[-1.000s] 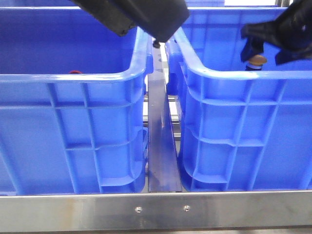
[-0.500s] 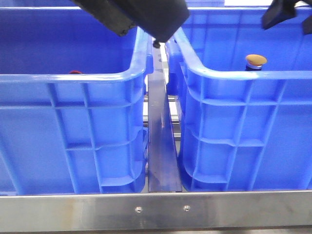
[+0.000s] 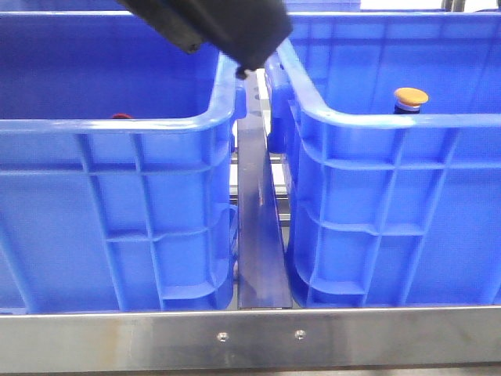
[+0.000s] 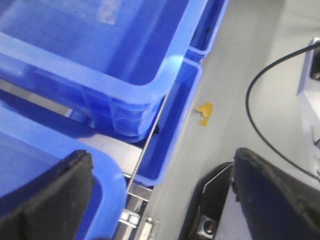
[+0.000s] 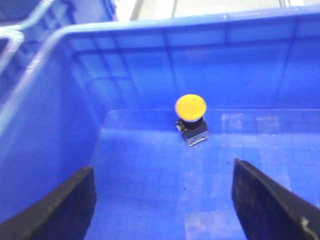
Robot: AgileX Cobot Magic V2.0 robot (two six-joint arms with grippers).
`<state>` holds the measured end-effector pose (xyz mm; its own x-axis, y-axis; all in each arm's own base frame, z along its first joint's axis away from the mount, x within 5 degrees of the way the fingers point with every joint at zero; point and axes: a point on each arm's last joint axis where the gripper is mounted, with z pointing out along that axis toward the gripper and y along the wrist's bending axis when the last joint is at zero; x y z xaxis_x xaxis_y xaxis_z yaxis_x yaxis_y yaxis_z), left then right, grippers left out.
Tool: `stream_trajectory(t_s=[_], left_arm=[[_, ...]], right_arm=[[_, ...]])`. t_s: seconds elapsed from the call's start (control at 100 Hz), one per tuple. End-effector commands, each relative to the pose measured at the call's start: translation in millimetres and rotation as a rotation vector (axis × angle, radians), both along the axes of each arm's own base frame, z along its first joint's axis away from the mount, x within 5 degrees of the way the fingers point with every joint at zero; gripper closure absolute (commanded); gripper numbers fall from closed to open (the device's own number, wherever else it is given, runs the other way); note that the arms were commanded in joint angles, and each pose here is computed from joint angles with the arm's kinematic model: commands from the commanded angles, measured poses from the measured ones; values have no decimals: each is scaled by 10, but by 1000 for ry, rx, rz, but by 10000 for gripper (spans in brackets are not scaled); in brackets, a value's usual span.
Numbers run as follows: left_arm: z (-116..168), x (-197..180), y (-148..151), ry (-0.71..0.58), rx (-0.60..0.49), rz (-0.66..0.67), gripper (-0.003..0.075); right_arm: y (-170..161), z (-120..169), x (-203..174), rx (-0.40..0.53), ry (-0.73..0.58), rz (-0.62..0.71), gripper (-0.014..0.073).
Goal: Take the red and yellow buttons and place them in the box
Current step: 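Move the left gripper back into the button bin and grasp a red button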
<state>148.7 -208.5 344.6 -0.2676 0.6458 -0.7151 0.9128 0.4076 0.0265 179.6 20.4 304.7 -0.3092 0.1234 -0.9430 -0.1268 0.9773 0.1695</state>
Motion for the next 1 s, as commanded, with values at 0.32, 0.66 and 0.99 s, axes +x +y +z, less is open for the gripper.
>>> stream_trajectory(t_s=[0.32,0.66,0.99], left_arm=[[636,459,536,-22,-163,570,174],[440,1029,802,173,70,832,174],[19,1656,848,329,176,927,174]], right_arm=[[-30,117,-193,3,-97,-23,16],[-30,117,-193,3,-97,-23,16],[-30,115,-191,2,-96,-23,16]])
